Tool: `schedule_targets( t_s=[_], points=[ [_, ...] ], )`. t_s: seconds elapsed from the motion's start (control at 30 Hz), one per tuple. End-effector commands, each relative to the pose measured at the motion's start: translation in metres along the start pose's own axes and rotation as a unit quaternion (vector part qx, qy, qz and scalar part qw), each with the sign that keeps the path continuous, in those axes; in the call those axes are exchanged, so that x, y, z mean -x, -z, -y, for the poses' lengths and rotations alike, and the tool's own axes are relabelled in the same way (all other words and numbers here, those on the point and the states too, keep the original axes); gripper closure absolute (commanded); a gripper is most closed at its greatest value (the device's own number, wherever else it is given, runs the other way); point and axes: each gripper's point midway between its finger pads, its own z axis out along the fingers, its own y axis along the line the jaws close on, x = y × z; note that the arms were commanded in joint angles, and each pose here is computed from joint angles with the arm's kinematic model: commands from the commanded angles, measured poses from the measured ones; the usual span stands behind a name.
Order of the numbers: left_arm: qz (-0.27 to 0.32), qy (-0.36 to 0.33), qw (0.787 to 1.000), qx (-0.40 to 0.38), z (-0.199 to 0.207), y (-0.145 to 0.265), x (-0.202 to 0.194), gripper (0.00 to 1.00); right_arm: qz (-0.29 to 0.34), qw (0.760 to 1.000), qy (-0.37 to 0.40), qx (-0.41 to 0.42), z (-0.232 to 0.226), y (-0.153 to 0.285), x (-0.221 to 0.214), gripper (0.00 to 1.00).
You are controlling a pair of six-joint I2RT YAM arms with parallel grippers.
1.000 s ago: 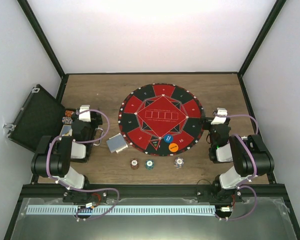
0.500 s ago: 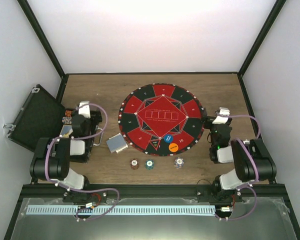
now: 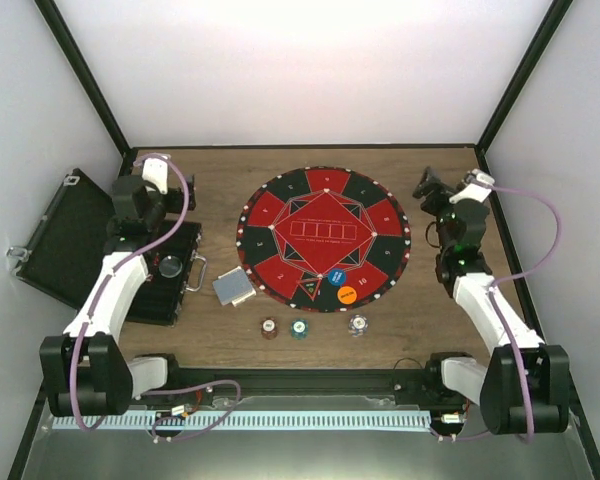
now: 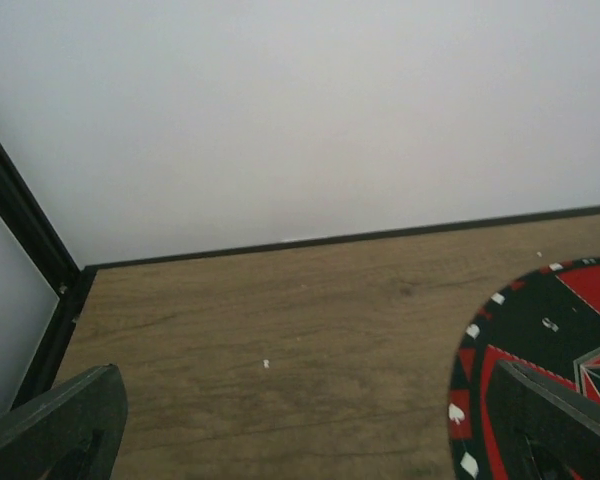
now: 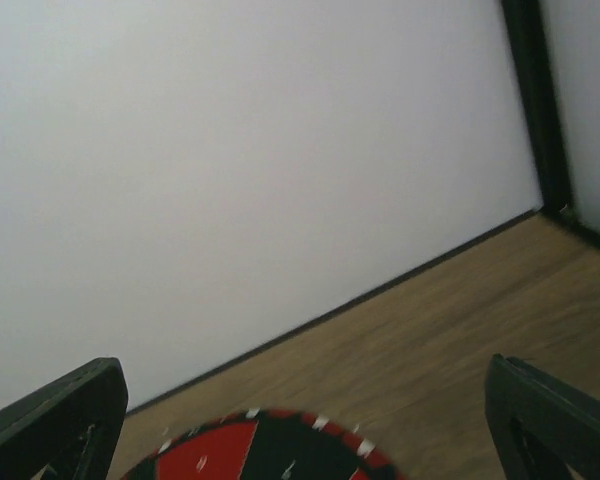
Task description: Distribute texas hold em gaming equipment
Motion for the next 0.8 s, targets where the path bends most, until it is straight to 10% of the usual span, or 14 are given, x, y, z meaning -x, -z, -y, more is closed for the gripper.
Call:
schedule_targets(
  t_s=[0.0,0.3,0.77],
  points=[
    [-0.088,0.003,0.995,-0.043,0.01,0.017,-0.019,0.0,-0.205,0.978,-0.009,0.045,-0.036,0.003,-0.075,0.0],
    [-0.178,-0.001,0.983,-0.032,-0.006,0.025,-0.034,0.0,-0.406,0.888,0.191,0.097,-0.16,0.104,-0.229,0.01],
    [-0.208,-0.007,0.977,-0.041,-0.006,0.038,-0.045,0.0,-0.559,0.798,0.203,0.097,-0.153,0.195,-0.319,0.29]
  ],
)
